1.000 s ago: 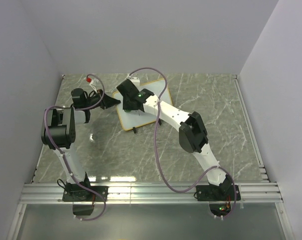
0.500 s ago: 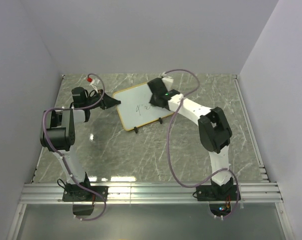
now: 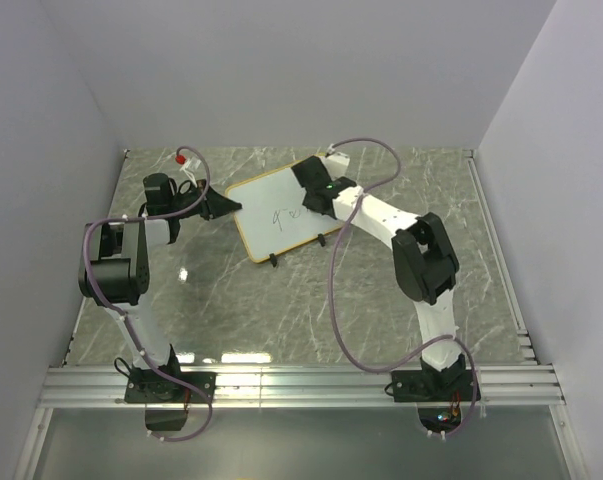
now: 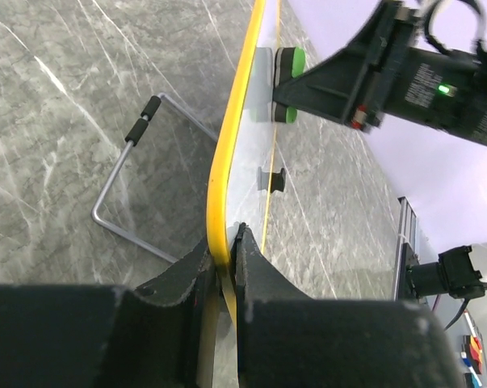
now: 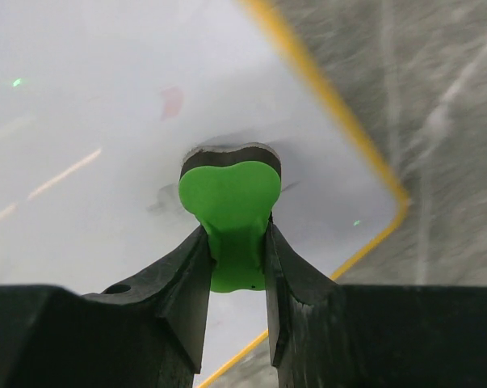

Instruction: Erase the whiteboard

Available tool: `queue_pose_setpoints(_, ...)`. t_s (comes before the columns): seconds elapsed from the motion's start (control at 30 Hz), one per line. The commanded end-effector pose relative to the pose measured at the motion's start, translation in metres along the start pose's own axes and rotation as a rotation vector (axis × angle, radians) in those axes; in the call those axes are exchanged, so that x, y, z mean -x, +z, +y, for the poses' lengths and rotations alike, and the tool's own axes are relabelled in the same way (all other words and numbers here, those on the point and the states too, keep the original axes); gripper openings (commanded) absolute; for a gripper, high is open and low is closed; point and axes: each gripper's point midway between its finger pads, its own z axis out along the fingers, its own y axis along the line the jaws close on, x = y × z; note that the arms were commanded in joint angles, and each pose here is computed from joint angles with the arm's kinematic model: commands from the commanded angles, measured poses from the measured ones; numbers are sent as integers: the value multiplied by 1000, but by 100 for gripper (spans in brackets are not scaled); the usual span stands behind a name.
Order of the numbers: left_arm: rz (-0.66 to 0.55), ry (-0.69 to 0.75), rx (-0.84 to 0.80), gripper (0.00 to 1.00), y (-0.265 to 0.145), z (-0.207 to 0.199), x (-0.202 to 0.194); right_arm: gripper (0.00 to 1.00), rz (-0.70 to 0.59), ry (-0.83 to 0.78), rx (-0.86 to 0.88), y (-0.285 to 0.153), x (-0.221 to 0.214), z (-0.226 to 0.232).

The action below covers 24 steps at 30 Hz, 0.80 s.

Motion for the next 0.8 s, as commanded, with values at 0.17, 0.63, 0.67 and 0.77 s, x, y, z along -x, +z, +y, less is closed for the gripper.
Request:
queue_pose_setpoints(0.17, 41, 78, 9, 0, 5, 4, -14, 0, 108, 115, 219, -49, -78, 113)
queue_pose_setpoints(0.63, 52, 102, 9, 0, 7, -6, -14, 0, 97, 91, 130, -36, -87, 65)
queue_pose_setpoints(0.67, 56, 97, 11, 0, 7, -6, -16, 0, 81, 105, 113, -31, -77, 54)
queue_pose_setpoints(0.77, 55, 108, 9, 0, 8, -8, -14, 0, 52, 153, 59, -13, -49, 16)
